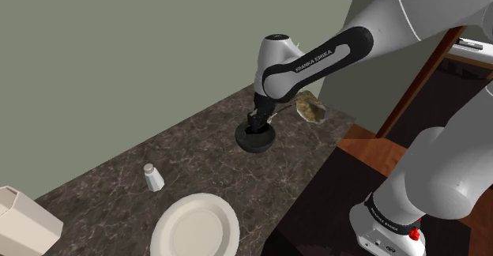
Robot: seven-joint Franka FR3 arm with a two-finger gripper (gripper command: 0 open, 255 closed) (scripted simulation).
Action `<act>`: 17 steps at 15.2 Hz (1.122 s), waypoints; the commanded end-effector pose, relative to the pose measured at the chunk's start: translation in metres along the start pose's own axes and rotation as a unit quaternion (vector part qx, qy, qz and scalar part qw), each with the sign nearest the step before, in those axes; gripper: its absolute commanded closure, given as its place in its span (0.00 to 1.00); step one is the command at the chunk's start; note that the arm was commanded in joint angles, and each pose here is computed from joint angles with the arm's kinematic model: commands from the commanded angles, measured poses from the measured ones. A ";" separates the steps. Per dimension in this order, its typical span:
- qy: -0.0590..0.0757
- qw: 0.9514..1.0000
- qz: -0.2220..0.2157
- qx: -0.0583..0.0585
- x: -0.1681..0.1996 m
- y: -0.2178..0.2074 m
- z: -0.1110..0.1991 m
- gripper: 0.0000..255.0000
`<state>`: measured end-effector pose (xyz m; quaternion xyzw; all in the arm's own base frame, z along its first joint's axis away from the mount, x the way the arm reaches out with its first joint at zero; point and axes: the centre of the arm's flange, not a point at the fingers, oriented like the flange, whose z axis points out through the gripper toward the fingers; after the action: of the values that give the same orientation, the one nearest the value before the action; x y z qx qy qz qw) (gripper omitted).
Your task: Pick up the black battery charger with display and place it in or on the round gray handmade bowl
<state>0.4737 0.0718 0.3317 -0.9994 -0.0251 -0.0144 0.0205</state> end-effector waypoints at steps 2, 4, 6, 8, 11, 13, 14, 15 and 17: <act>0.000 1.000 0.000 0.000 0.000 0.001 0.015 1.00; 0.000 1.000 0.000 0.000 0.000 0.001 0.025 1.00; 0.000 1.000 0.000 0.000 0.000 0.001 0.025 1.00; 0.000 1.000 0.000 0.000 0.000 0.001 0.025 1.00; 0.000 1.000 0.000 0.000 0.000 0.001 0.025 1.00; 0.000 1.000 0.000 0.000 0.000 0.001 0.025 0.00; 0.000 1.000 0.000 0.000 0.000 0.001 0.025 0.00; 0.000 1.000 0.000 0.000 0.000 0.001 0.025 0.00; 0.000 1.000 0.000 0.000 0.000 0.001 0.025 0.00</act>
<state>0.4741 0.0715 0.3065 -0.9994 -0.0251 -0.0147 0.0205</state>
